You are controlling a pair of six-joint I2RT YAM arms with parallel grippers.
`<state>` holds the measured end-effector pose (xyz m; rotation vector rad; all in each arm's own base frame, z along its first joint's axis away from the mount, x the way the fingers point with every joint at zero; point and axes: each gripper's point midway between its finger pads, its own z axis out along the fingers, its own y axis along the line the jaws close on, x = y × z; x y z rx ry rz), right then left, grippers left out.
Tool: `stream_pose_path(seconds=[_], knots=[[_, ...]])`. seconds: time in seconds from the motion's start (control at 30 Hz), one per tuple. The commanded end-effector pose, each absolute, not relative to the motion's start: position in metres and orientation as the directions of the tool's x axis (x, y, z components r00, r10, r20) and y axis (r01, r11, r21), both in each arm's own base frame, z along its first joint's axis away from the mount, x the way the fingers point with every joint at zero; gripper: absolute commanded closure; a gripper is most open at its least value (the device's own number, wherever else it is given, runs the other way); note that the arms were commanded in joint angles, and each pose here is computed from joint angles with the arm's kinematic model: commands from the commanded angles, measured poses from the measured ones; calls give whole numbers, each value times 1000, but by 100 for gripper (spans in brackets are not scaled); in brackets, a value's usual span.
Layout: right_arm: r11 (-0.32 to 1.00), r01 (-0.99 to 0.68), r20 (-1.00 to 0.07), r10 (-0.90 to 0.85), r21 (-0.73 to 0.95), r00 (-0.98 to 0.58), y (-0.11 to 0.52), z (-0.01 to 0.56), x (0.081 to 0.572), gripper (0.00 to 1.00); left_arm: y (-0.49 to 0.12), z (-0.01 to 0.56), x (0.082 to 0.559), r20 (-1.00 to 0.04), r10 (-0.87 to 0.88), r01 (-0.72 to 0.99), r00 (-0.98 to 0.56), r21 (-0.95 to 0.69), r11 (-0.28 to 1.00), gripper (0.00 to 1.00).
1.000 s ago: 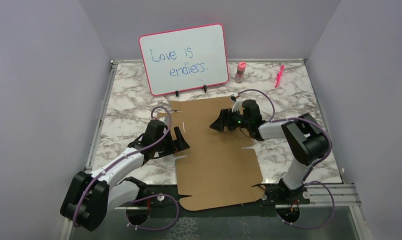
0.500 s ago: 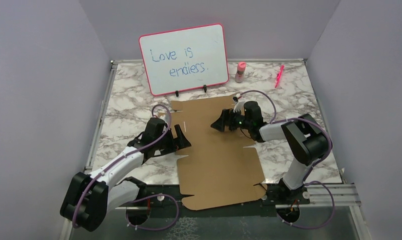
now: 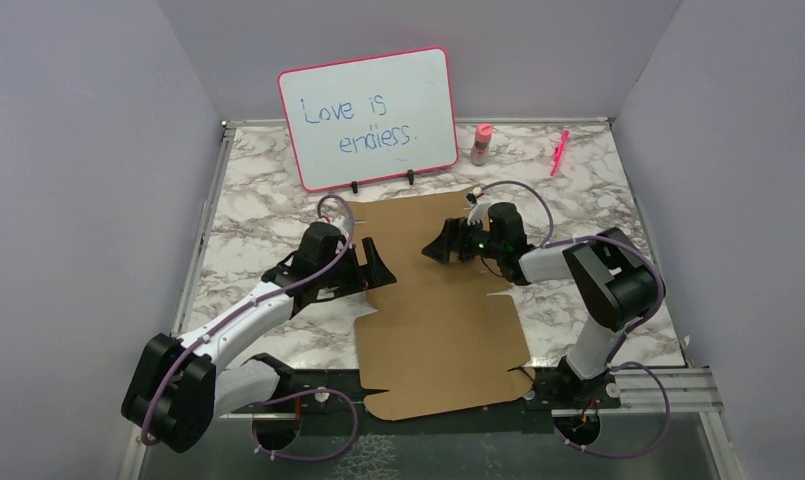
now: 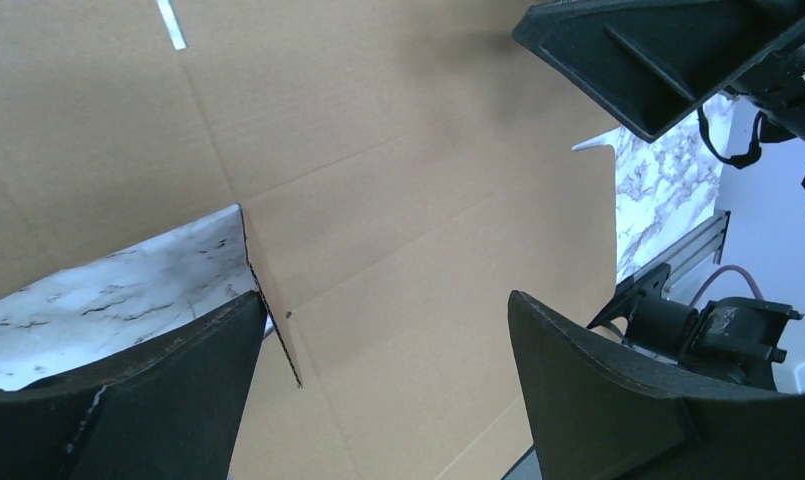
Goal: Fold the paper box
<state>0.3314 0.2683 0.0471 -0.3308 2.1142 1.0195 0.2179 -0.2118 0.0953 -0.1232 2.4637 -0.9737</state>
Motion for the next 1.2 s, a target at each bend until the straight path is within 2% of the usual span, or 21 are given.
stream_pose_path(seconds=[0.0,0.4,0.7,0.87,0.97,1.17], knots=[[700,-447,-673,66,558,-737,258,18,321,0,-226,105,224,-437,-221,150,-872,-668,728,10],[708,-444,-677,65,549,-733,257,17,323,0,-257,100,225,-457,-145,219,-878,-651,727,10],[695,-464,-691,65,549,-720,259,27,322,0,-220,113,247,-591,-102,221,-800,-448,866,8],[693,-488,-719,63,530,-692,260,52,328,0,-217,128,266,-655,-85,240,-751,-391,889,7],[747,-452,-731,66,487,-679,248,64,331,0,-225,136,276,-676,-78,265,-733,-390,882,7],[907,-275,-763,72,318,-642,190,77,328,0,-265,135,285,-666,-96,353,-740,-506,787,7]])
